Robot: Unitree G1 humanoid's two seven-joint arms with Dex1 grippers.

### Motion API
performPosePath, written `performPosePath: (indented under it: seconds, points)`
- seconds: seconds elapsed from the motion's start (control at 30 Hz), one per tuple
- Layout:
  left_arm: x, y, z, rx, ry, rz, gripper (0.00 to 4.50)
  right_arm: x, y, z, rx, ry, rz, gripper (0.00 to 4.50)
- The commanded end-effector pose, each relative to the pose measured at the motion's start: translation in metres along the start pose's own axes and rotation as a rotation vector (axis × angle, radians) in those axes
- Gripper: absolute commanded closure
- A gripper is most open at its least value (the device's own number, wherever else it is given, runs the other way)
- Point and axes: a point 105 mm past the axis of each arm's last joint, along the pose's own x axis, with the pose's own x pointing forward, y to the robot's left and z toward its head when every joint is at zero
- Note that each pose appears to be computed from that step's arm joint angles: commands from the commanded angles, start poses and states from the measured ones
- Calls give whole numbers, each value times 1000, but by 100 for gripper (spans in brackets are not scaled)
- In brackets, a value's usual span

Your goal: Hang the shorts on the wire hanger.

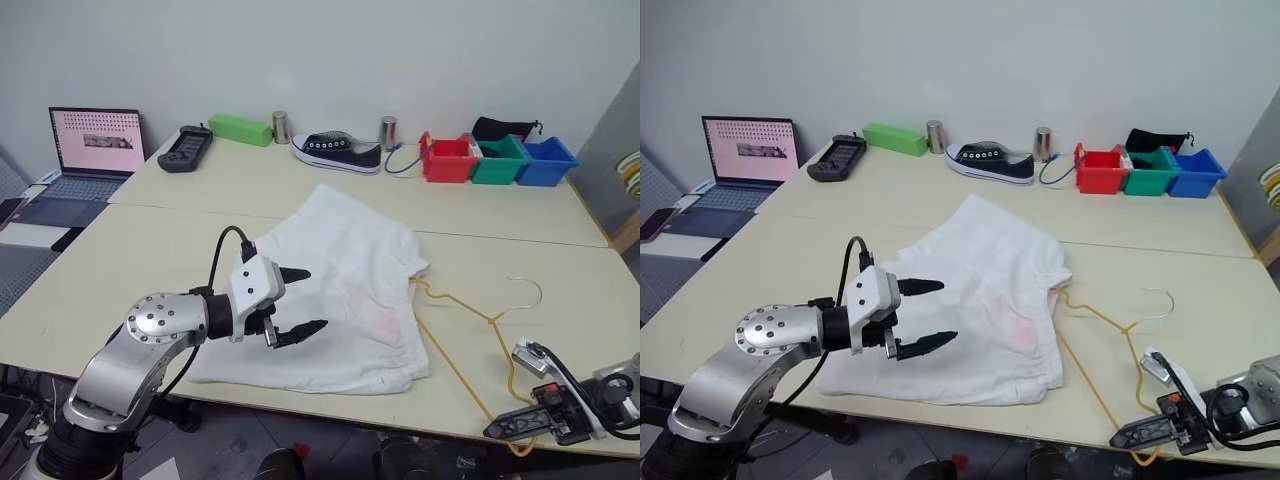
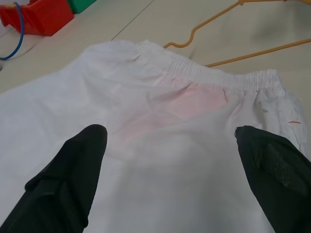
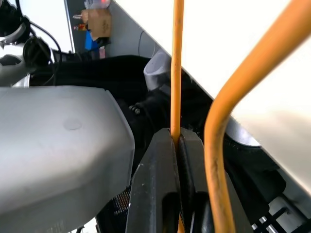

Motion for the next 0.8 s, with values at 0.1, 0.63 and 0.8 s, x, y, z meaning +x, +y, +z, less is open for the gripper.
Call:
performPosePath:
  seconds: [0.1, 0.63, 0.8]
  points:
    - [-2, 3, 11, 65, -21, 12, 4, 6, -1, 14, 27, -31, 10, 450]
    - [-8, 20, 14, 111, -4, 40, 4, -7, 25, 124, -386, -222, -163, 450]
    - [-24, 85, 50, 226, -47, 206, 4, -14, 43, 157, -876, -174, -484, 450]
